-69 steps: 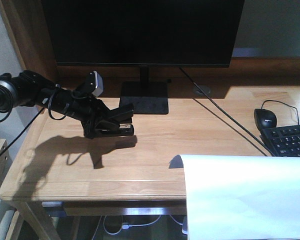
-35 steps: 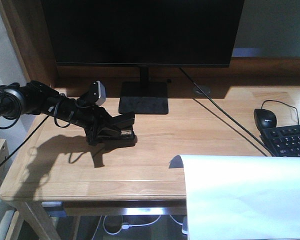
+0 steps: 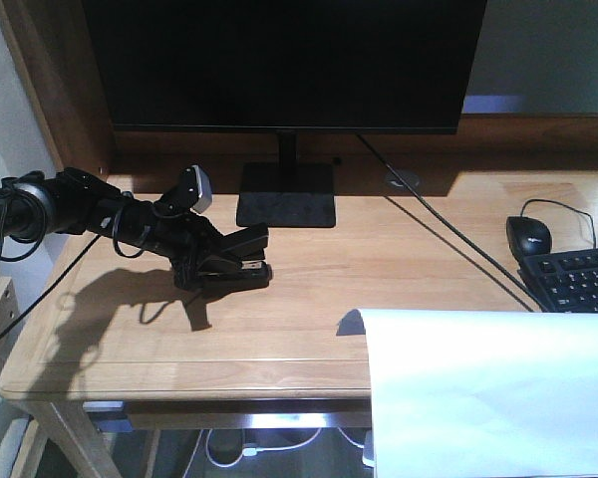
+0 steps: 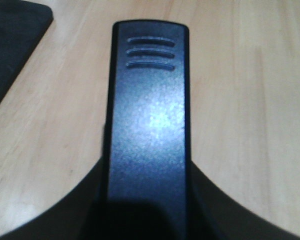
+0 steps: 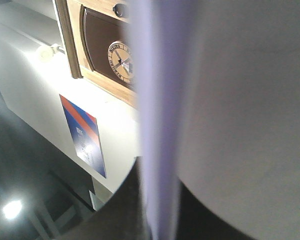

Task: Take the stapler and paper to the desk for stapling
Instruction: 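Lower the black stapler onto the desktop with the left gripper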

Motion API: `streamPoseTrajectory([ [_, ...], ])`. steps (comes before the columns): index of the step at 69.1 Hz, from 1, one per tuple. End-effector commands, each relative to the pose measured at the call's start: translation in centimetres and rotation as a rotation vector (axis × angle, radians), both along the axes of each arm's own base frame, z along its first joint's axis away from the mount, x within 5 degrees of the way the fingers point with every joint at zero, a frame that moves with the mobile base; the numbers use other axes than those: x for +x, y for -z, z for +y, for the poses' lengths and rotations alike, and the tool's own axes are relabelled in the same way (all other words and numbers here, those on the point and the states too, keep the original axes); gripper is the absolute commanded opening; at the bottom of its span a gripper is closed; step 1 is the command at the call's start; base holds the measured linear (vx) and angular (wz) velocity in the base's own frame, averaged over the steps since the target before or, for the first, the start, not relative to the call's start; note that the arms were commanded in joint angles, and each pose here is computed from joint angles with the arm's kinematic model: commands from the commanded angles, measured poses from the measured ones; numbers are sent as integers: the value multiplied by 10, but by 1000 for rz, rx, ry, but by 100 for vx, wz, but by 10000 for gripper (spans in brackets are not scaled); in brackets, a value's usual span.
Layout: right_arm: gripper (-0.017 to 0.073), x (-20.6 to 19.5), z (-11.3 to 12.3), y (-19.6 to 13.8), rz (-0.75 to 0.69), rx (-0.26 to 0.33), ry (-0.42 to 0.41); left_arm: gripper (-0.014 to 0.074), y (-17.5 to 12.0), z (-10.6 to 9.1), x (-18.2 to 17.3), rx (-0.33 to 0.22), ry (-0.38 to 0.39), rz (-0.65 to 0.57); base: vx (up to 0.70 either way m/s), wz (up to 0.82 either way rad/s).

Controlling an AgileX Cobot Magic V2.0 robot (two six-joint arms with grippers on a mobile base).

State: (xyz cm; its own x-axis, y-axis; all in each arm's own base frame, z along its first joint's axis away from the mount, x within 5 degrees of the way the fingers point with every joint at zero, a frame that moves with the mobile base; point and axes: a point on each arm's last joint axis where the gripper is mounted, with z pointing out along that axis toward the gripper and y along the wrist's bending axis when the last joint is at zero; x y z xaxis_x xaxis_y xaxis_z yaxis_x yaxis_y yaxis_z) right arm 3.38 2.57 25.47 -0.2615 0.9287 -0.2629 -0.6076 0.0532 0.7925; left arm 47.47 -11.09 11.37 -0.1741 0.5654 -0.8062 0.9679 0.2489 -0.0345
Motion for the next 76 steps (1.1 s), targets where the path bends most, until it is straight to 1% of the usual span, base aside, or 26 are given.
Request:
streamPoseTrajectory([
  [1,-5,-5,0,-12,-71,15,-16,309,-50,-5,5,-98,-43,-72,0,0],
  [3,-5,-5,0,-12,-71,15,-16,345,-50,-5,5,-101,-50,-62,0,0],
  [11,-5,-5,0,-12,-71,15,-16,445,-50,-5,5,-102,-50,-61,0,0],
  [17,-5,-5,0,-12,-71,15,-16,494,-51,-6,4,-105,-45,-59,0,0],
  [22,-5,-5,0,-12,-71,15,-16,511,-54,-6,3,-111,-35,-58,0,0],
  [26,-5,-5,0,-12,-71,15,-16,507,-60,-6,1,-118,-24,-64,0,0],
  [30,-5,-5,0,-12,-71,15,-16,494,-69,-6,0,-129,-28,-65,0,0],
  [35,-5,-5,0,-12,-71,15,-16,465,-78,-6,-1,-138,-45,-57,0,0],
  [42,-5,-5,0,-12,-71,15,-16,386,-90,-6,-3,-146,-56,-62,0,0],
  [48,-5,-5,0,-12,-71,15,-16,295,-93,-6,-5,-145,-47,-65,0,0],
  [54,-5,-5,0,-12,-71,15,-16,168,-93,-7,-7,-151,-25,-52,0,0],
  [58,-5,-5,0,-12,-71,15,-16,102,-91,-7,-8,-152,-11,-42,0,0],
  [64,-5,-5,0,-12,-71,15,-16,1,-88,-6,-8,-125,-4,-44,0,0],
  [71,-5,-5,0,-12,-71,15,-16,-8,-85,-4,-9,-81,8,-48,0,0],
  [76,-5,-5,0,-12,-71,15,-16,-8,-84,-4,-9,-70,13,-49,0,0],
])
